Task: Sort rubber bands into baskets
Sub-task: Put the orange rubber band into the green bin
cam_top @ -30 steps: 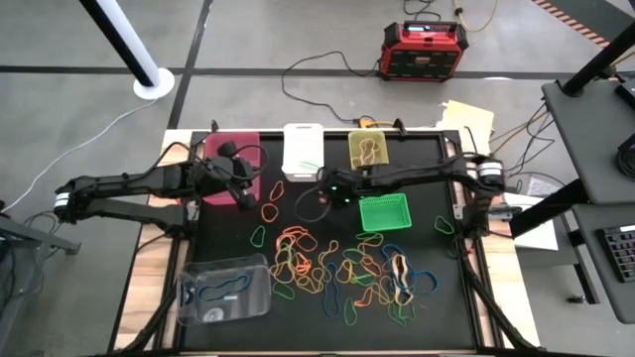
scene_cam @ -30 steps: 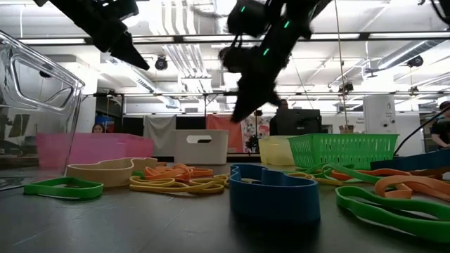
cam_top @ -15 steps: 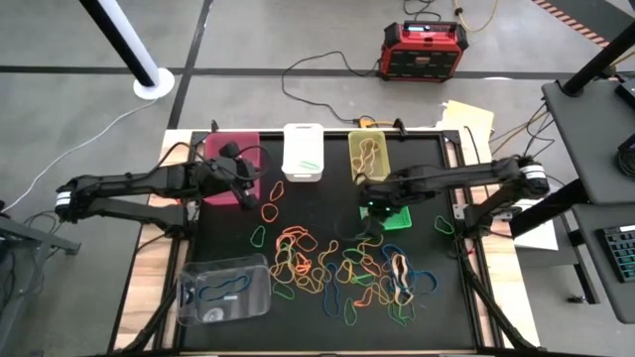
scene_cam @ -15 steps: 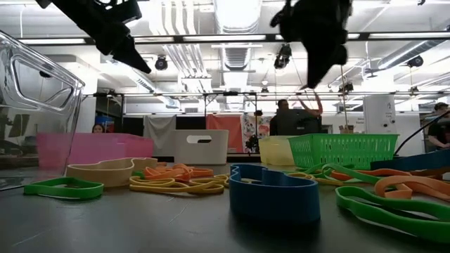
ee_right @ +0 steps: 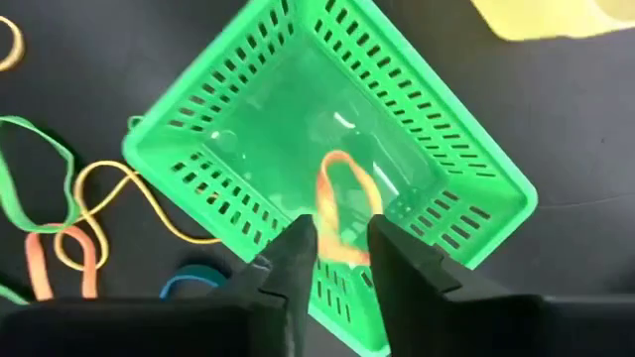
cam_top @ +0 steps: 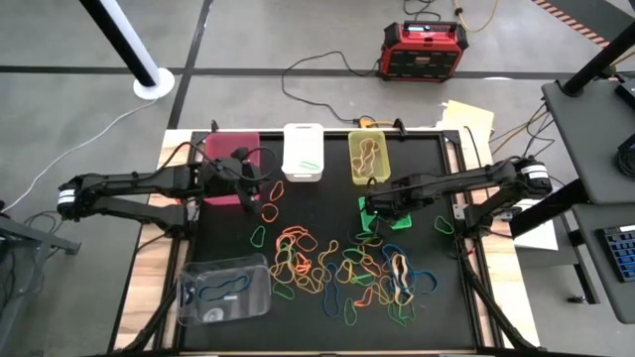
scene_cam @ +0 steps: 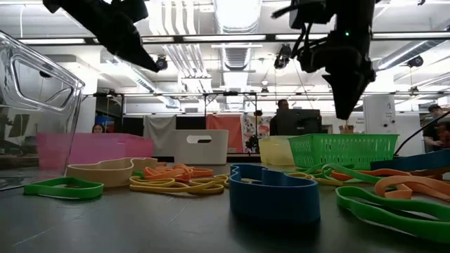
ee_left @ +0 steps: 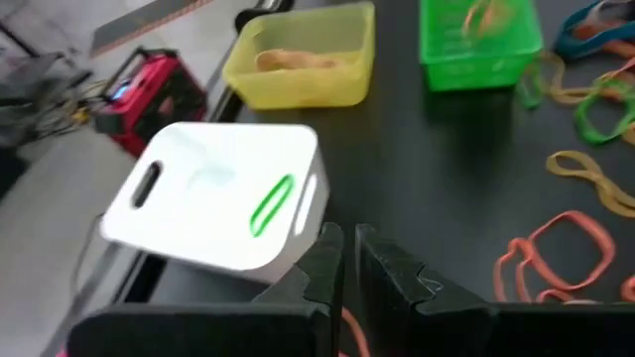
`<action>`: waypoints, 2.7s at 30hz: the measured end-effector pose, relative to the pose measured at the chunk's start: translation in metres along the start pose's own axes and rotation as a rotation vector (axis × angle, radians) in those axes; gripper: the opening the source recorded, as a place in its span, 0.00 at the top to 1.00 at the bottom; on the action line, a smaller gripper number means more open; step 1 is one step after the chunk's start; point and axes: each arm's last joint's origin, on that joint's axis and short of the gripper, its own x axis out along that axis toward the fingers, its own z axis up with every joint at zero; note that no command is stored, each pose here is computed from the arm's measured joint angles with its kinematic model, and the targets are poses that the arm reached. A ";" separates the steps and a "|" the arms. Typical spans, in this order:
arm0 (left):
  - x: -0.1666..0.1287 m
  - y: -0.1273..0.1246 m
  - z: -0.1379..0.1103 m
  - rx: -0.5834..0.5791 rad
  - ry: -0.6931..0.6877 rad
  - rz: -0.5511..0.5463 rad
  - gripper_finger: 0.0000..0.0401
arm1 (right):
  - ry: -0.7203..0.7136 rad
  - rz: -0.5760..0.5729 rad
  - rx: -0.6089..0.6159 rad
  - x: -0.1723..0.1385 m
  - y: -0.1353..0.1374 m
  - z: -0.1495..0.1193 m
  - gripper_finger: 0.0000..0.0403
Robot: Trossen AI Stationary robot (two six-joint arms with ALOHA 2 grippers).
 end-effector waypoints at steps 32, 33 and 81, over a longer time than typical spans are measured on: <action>0.066 -0.055 -0.008 -0.077 0.167 -0.280 0.96 | -0.756 0.251 -0.393 -0.012 0.039 0.023 0.48; 0.069 -0.057 -0.008 -0.080 0.181 -0.279 0.96 | -0.779 0.265 -0.400 -0.013 0.039 0.020 0.48; 0.170 -0.099 -0.047 0.073 0.554 -0.327 0.91 | -0.949 0.413 -0.322 -0.013 0.026 -0.011 0.48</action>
